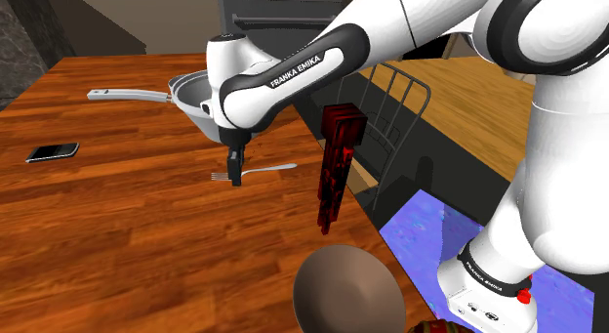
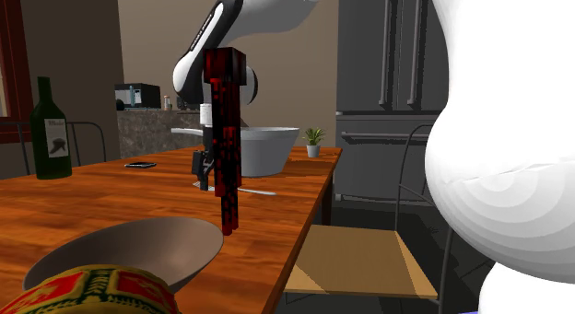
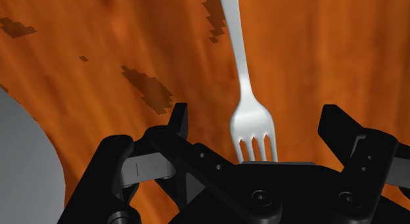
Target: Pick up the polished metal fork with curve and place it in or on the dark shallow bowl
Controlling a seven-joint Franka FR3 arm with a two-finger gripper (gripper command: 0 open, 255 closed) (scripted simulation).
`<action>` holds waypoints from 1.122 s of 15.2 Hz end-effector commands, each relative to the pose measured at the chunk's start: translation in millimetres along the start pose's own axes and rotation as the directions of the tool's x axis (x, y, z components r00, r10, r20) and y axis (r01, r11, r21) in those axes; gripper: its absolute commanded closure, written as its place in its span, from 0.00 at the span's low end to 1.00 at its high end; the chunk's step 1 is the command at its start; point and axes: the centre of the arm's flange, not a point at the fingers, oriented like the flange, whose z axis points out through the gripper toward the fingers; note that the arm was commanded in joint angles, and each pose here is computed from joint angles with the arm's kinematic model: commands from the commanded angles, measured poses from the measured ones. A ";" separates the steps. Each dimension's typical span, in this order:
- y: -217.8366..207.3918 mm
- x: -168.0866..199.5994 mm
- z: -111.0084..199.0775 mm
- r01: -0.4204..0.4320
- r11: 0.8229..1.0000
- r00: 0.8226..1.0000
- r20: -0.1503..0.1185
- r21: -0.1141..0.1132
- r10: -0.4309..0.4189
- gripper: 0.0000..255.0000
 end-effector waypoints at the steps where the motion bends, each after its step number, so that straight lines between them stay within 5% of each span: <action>1: 0.1 0.1 0.7 0.000 1.000 1.000 0.000 0.000 0.000 0.00; 5: 0.1 0.1 0.7 0.000 1.000 1.000 0.000 0.000 0.000 0.00; 6: 0.1 0.1 0.7 0.000 1.000 1.000 0.000 0.000 0.000 1.00; 17: -0.1 0.5 -9.9 0.000 1.000 1.000 0.000 0.000 0.000 1.00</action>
